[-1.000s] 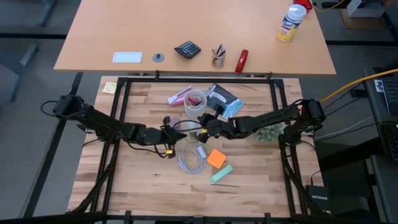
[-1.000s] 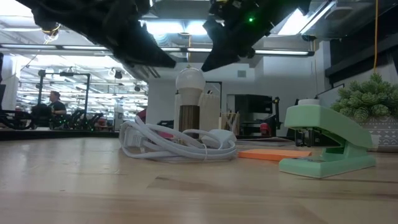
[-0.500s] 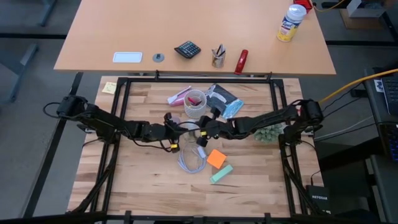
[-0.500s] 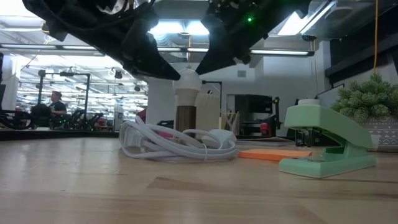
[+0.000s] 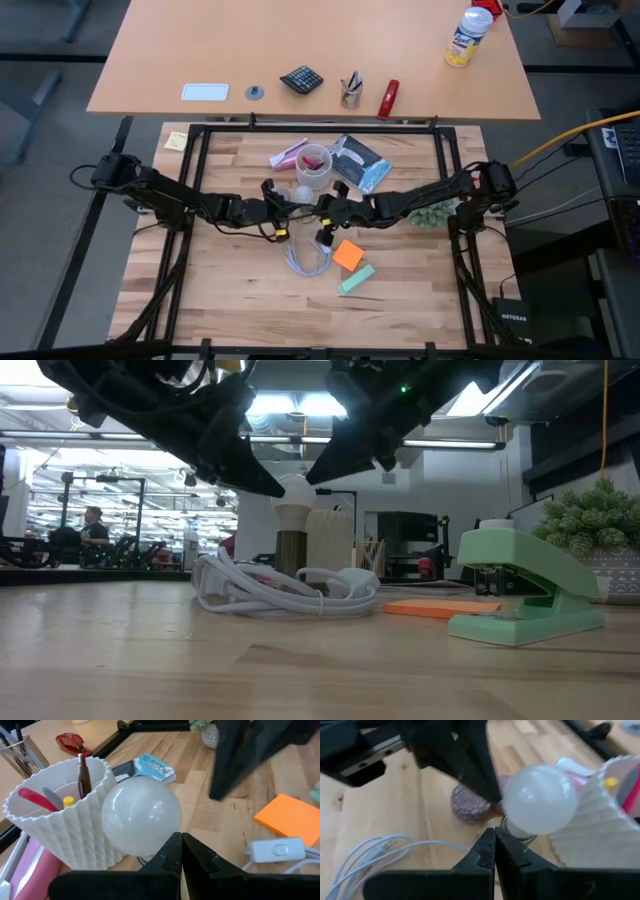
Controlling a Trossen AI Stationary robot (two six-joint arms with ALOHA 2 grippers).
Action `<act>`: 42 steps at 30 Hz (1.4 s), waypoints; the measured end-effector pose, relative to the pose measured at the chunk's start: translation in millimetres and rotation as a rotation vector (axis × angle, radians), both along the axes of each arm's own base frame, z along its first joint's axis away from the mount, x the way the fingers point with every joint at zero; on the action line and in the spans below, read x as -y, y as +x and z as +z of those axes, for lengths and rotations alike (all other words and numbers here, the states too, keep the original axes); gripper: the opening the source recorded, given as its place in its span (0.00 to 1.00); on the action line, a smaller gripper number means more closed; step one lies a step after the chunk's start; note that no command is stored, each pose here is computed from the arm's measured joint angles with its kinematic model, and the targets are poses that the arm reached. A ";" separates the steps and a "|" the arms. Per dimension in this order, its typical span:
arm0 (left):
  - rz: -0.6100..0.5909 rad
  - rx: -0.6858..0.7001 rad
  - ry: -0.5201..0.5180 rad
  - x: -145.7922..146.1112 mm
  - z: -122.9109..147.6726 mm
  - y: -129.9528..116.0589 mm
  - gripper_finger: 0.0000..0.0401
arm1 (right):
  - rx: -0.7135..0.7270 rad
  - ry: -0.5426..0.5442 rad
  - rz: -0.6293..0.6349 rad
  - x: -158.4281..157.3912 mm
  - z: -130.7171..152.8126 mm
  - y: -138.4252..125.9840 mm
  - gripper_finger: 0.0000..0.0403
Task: Screw lightbulb
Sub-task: Insert the lightbulb into the lamp
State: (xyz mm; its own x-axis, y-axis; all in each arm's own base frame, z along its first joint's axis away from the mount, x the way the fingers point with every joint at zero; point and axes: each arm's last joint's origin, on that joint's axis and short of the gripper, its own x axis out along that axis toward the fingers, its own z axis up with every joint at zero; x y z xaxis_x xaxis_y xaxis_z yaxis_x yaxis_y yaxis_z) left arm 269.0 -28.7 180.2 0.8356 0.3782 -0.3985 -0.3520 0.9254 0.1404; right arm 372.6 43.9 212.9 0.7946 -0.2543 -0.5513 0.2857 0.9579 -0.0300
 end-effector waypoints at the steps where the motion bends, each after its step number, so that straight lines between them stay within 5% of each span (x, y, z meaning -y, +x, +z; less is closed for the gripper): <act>1: -0.007 0.001 0.000 2.0 0.2 -0.3 0.00 | 0.007 -0.014 -0.012 -1.6 0.6 -0.1 0.02; 11: -0.068 -0.016 0.043 12.0 0.7 -1.7 0.00 | 0.022 -0.194 -0.225 7.1 3.3 -2.1 0.02; 16: -0.058 -0.016 0.043 9.3 0.7 -1.3 0.00 | 0.020 -0.162 -0.249 30.6 3.3 0.5 0.02; 24: -0.053 -0.025 0.060 5.4 0.7 -0.8 0.00 | 0.072 -0.088 -0.192 53.5 7.6 6.0 0.02; 42: -0.011 -0.065 0.064 -5.5 -2.6 -1.5 0.00 | 0.063 0.003 -0.066 49.7 2.6 9.4 0.02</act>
State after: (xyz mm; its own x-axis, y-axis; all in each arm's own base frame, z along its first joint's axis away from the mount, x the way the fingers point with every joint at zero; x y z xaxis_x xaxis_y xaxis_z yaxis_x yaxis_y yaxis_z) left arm 267.5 -23.1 177.5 0.8129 0.3956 -0.4274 -0.3301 0.9176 0.2213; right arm 382.0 -5.8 215.4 0.8095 -0.3054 -0.5014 0.3492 0.9370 -0.0070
